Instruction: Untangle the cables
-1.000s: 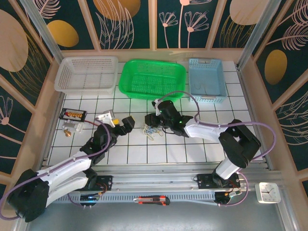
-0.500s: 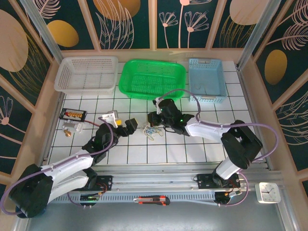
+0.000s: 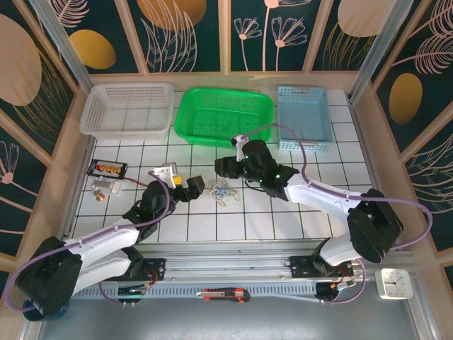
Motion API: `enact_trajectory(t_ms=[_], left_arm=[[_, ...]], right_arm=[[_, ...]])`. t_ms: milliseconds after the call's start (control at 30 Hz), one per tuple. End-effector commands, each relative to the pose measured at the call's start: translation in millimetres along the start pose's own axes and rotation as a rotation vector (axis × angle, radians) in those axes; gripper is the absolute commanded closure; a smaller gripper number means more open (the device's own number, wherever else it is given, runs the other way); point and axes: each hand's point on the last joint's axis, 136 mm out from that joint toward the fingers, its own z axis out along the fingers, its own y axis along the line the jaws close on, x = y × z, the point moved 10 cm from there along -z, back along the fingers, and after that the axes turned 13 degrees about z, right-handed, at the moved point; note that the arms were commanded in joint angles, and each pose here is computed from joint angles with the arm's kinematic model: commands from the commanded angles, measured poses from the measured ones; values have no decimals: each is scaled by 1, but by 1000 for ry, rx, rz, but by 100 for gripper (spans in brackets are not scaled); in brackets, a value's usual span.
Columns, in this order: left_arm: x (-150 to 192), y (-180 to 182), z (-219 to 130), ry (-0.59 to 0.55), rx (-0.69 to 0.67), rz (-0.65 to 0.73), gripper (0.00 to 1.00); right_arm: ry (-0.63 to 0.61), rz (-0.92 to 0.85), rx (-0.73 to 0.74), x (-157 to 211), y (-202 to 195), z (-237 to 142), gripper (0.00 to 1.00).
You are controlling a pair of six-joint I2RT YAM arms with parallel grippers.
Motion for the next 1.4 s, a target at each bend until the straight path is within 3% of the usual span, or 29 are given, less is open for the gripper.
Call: enact_trajectory(t_ms=[0,733,867,1000,1367], left_arm=[[-11,-5,1,-44,28,8,1],[-13,-6,1,-52,32,-2,1],[-13,-6,2,-53,35,-2,1],[-14,-7,2,-55,39,3,1],[-12,-7,-1,-51,53,25,1]], right_arm=[[27,26,54,14,-18,4,46],[120,57,51,41,-32,35,58],[123,56,51,42,-31,36,69],[125,50,44,41,-29,36,99],[50,14,-19,14,-2,13,100]])
